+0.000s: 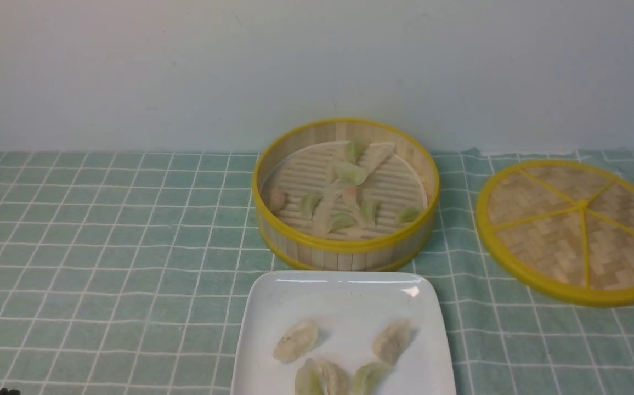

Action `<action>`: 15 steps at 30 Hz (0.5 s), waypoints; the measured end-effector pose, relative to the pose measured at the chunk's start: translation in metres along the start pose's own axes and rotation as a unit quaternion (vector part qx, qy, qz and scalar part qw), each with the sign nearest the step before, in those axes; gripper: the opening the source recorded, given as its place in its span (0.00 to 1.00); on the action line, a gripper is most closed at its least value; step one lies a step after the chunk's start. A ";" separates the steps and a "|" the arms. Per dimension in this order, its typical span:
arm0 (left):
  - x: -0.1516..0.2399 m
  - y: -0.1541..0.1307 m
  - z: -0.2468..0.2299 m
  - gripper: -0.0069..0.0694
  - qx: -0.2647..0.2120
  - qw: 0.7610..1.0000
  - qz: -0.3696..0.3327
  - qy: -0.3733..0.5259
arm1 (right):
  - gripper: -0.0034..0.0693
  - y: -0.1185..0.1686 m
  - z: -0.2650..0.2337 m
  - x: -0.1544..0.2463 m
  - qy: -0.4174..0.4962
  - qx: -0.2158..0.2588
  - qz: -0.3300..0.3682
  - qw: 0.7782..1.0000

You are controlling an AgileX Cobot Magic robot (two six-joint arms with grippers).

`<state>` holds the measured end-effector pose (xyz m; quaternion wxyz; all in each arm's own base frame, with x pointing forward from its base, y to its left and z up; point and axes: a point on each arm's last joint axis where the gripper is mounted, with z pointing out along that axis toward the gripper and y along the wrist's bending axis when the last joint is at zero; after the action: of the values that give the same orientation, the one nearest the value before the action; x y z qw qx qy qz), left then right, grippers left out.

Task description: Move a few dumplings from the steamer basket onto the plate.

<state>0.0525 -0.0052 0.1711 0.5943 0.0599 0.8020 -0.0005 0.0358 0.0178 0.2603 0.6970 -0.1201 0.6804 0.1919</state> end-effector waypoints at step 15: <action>0.000 0.000 0.000 0.08 0.000 1.000 0.000 0.001 | 0.03 -0.032 0.005 0.077 0.108 0.231 0.001 0.967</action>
<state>0.0525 -0.0052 0.1708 0.5931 0.0601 0.8029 -0.0007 0.0543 -0.0002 0.1810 0.6279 0.0251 0.7777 0.0164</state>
